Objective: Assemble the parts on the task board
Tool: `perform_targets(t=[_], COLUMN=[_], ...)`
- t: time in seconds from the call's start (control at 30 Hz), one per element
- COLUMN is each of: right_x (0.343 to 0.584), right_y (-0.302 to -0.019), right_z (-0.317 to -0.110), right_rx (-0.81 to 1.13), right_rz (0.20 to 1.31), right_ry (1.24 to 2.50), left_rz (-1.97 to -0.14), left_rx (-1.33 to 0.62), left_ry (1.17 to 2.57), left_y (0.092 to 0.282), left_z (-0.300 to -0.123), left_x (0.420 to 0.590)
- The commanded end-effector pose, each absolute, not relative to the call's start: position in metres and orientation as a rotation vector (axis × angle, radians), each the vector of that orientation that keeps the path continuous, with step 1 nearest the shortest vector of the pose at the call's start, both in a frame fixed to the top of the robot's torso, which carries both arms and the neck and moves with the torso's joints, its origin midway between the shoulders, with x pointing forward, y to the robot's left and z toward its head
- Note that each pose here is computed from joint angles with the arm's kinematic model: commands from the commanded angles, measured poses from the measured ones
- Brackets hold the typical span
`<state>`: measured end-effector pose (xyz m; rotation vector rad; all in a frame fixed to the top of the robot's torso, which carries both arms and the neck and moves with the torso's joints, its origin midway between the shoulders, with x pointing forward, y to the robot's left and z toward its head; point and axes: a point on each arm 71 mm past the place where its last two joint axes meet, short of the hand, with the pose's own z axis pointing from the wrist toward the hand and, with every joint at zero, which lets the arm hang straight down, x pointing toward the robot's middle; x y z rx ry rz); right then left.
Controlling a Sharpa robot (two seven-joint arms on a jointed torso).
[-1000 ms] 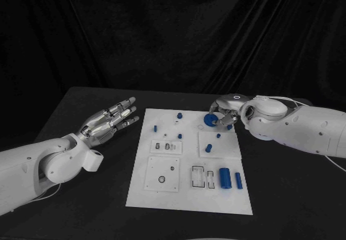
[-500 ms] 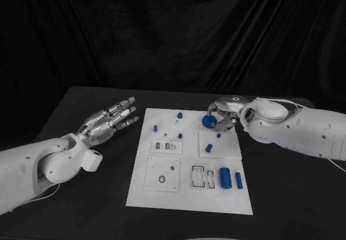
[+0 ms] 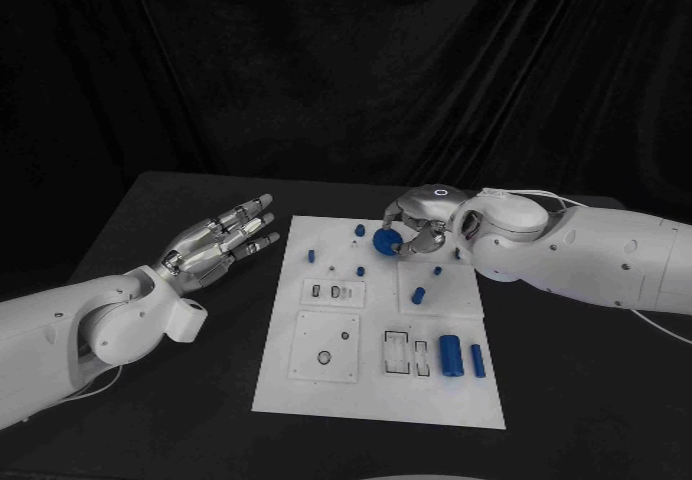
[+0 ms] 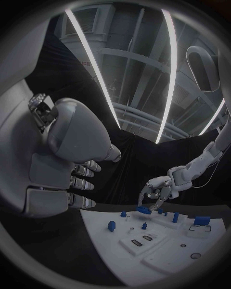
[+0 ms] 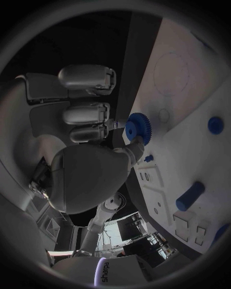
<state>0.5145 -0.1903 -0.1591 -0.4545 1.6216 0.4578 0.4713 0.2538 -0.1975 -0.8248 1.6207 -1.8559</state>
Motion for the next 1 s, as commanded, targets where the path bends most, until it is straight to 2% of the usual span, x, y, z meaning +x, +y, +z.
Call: perform_targets(t=[0.03,0.47,1.0], right_x=[0.515,0.528,0.538], right_y=[-0.181,-0.152,-0.142], right_z=[-0.160,-0.163,-0.164], right_rx=[-0.485,-0.533,-0.532], right_rz=[0.484,0.503,0.482], right_ry=[1.645,1.656,1.655], left_rz=[-1.879,-1.880,-1.884], left_rx=[-0.817,-0.816,-0.814], left_ry=[1.618,1.620,1.622], left_y=[0.251,0.250,0.248], left_z=[-0.197,-0.197,-0.198], left_x=[0.471,0.472,0.473])
